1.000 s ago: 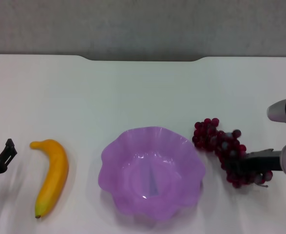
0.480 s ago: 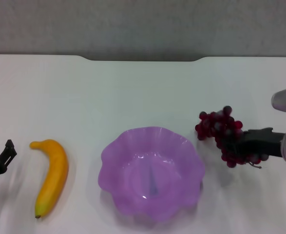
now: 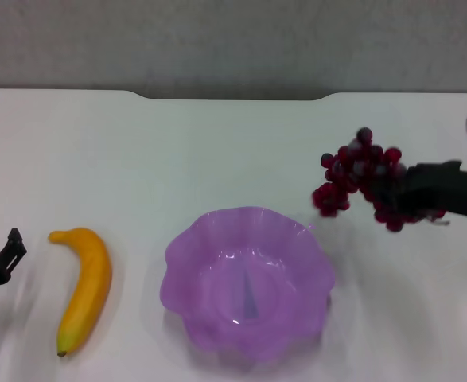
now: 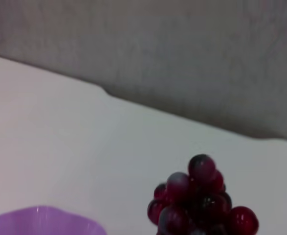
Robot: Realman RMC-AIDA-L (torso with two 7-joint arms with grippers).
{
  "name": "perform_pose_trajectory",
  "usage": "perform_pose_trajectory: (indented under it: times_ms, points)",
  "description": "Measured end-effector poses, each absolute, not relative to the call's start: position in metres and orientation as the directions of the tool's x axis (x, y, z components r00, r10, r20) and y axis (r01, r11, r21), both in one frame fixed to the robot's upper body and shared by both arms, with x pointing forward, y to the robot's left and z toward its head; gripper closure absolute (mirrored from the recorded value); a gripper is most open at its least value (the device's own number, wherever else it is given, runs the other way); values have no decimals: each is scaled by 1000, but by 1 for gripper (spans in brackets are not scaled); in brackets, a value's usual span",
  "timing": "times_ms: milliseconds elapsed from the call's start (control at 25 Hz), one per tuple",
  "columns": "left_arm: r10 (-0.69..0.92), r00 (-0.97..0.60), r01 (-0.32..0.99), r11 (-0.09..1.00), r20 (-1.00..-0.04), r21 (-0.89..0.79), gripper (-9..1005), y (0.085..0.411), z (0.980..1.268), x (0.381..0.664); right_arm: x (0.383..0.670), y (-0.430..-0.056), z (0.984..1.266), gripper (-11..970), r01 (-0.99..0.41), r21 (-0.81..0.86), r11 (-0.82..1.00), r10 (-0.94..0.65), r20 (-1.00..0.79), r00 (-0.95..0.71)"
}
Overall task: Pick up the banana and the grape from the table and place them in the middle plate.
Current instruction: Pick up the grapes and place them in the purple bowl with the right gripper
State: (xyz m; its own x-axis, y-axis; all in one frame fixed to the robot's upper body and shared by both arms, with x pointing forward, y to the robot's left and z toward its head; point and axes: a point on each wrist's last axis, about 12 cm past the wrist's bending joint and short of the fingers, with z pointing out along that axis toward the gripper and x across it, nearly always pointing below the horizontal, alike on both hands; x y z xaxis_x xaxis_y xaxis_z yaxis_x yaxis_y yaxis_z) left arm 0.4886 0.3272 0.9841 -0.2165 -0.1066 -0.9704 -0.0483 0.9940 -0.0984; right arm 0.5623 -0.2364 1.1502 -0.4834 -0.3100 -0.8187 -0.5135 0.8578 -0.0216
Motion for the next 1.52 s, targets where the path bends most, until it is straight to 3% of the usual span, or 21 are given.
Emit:
perform_pose_trajectory:
  times_ms: [480,1120,1520]
  points:
    - [-108,-214,-48,994,-971,-99,89,327,985,489,565,-216,1172,589,-532,-155,832,-353,-888,-293]
    - [-109,-208,-41,994,-972,-102,89,325,986,492,556,-150,1175,614,-676,-217,705,-416,-898,-146]
    - [-109,-207,-47,994,-972,-102,89,326,986,492,539,-132,1163,622,-723,-208,659,-428,-894,-133]
